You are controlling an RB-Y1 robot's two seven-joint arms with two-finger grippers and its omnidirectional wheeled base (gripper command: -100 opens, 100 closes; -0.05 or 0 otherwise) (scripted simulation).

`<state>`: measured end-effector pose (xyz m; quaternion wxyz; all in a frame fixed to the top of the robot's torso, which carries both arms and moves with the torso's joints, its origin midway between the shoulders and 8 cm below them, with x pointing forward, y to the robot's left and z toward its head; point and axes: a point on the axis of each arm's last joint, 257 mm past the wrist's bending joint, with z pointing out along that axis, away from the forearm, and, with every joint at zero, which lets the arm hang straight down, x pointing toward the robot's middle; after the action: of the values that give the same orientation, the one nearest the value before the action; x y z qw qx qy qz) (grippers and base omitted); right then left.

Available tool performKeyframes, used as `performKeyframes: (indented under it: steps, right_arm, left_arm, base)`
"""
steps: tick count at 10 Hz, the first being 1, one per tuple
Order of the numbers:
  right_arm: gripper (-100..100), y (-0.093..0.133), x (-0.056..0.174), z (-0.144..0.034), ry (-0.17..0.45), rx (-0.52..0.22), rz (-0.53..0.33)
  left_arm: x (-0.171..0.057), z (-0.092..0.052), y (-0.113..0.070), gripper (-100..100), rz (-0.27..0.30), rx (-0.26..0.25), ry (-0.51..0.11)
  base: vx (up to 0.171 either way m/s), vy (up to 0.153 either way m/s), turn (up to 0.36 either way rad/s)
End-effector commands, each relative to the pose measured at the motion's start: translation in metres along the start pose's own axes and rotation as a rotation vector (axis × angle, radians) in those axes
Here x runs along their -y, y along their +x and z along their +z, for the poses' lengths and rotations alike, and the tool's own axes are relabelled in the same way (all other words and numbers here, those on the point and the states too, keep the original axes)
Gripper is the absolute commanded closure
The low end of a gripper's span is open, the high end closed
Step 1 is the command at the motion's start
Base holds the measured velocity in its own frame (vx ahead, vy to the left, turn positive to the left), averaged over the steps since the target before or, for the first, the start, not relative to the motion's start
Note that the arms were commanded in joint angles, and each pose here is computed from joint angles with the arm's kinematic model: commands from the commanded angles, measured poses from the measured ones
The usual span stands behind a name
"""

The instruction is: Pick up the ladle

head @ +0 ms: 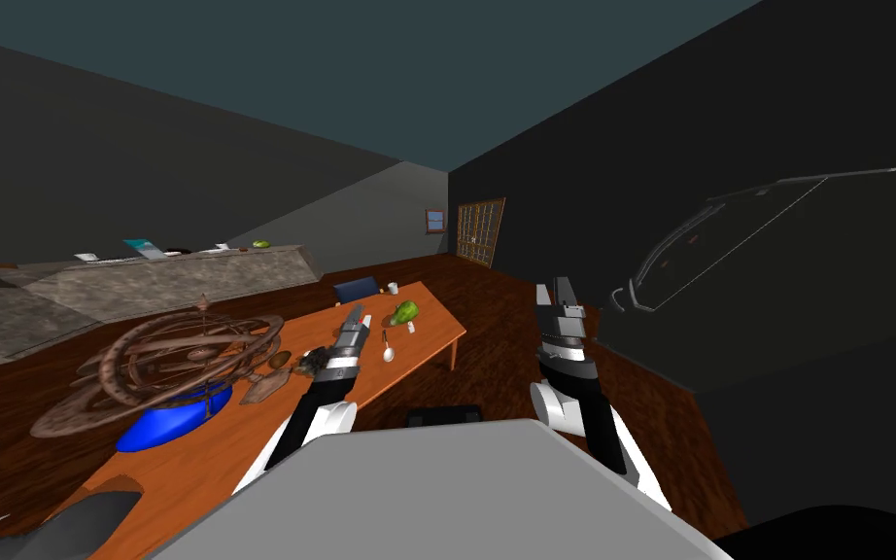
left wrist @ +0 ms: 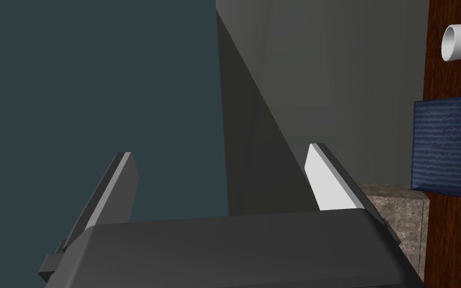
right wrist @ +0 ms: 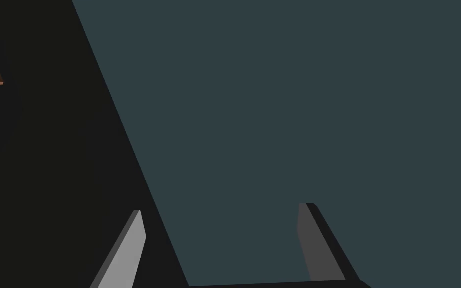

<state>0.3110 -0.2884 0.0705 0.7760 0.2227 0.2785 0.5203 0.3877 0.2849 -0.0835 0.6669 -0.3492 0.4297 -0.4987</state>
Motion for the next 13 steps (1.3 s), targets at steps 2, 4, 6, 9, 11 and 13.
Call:
performKeyframes:
  steps: [2,4,6,9,11,13]
  right_arm:
    - [0,0.0,0.0,0.0,0.0,0.0,0.0]
    - [0,0.0,0.0,0.0,0.0,0.0,0.0]
    - [0,0.0,0.0,0.0,0.0,0.0,0.0]
    - [0,0.0,0.0,0.0,0.0,0.0,0.0]
    - [0,0.0,0.0,0.0,0.0,0.0,0.0]
    - [0,0.0,0.0,0.0,0.0,0.0,0.0]
  left_arm:
    - [-0.049,-0.008,-0.006,-100,0.048,-0.049,-0.129]
    - [-0.07,-0.012,-0.011,-100,0.077,-0.074,-0.186]
    - [-0.091,-0.018,-0.017,-100,0.102,-0.094,-0.246]
    - [-0.133,-0.032,-0.033,-100,0.155,-0.129,-0.373]
    - [-0.154,-0.041,-0.044,-100,0.182,-0.145,-0.438]
    - [-0.191,-0.059,-0.067,-100,0.227,-0.165,-0.555]
  base:
    - [-0.02,-0.02,-0.179]
    - [-0.023,-0.017,-0.09]
    - [-0.03,-0.019,-0.153]
    - [-0.028,-0.021,-0.154]
    - [-0.027,-0.019,-0.112]
    - [-0.027,-0.022,-0.203]
